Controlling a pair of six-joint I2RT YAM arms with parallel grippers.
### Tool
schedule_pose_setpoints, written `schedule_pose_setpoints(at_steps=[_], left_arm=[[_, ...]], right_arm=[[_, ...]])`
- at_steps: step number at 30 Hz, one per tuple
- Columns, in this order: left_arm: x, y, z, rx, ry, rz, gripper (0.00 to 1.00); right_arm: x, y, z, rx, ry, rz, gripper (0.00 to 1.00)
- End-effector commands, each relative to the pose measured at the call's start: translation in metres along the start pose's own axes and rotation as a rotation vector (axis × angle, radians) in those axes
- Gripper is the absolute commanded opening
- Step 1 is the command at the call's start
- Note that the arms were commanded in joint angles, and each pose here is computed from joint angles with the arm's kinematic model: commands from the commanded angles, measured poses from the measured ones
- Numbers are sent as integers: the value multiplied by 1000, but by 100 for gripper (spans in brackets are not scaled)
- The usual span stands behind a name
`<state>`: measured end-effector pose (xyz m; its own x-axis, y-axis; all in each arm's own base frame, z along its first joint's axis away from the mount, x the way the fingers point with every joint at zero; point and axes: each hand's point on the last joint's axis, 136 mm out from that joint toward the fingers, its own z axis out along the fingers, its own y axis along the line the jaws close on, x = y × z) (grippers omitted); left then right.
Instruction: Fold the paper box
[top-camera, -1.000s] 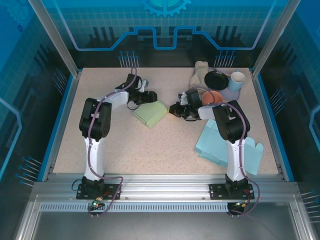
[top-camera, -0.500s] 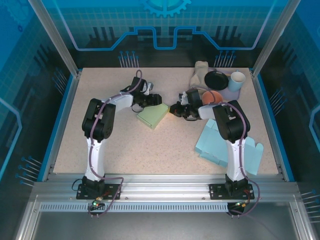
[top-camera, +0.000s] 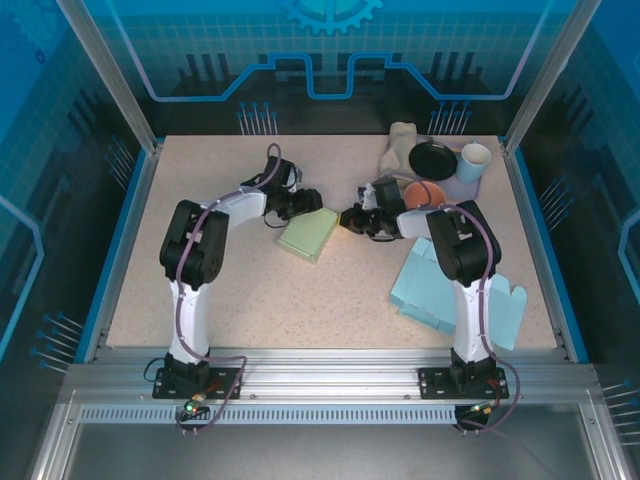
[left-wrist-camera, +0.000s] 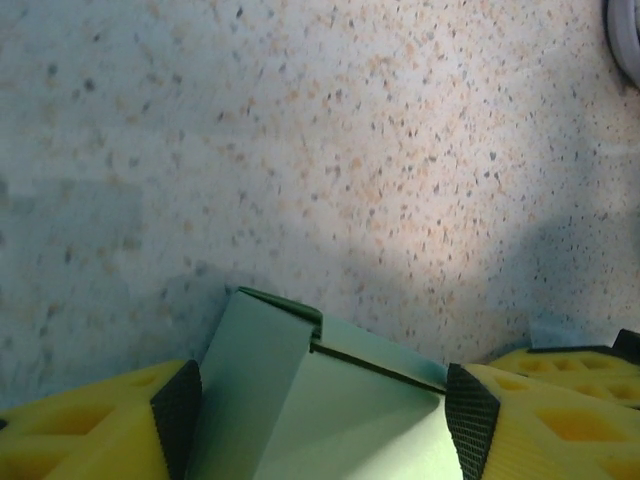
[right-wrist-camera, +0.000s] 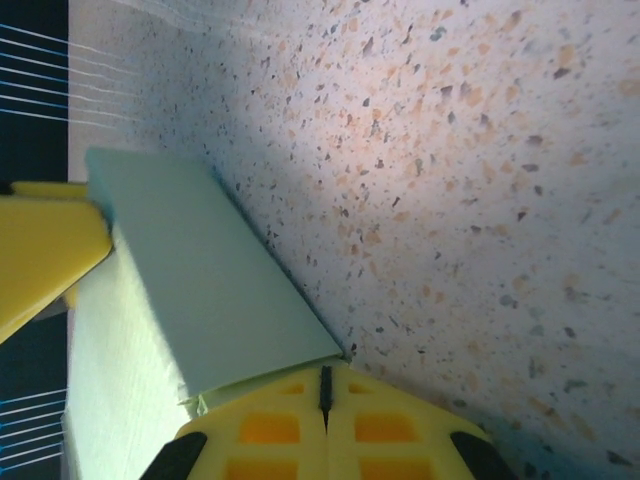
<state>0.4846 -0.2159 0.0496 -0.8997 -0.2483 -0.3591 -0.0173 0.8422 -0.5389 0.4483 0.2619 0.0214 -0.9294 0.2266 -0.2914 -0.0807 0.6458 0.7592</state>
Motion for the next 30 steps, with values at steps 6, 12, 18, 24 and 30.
schedule_pose_setpoints(at_steps=[6,12,18,24,30], left_arm=[[10,-4,-41,-49,-95,-82,75],[21,29,-74,-126,-166,-116,80],[53,21,-79,-27,-142,-133,79],[72,25,-69,-29,-117,-144,78],[88,18,-54,-21,-73,-121,77]], right_arm=[[15,-14,-38,169,42,56,0],[54,-6,-54,137,61,71,0],[102,21,-52,129,109,11,0],[136,32,-31,84,154,29,0],[142,30,-19,64,177,51,0]])
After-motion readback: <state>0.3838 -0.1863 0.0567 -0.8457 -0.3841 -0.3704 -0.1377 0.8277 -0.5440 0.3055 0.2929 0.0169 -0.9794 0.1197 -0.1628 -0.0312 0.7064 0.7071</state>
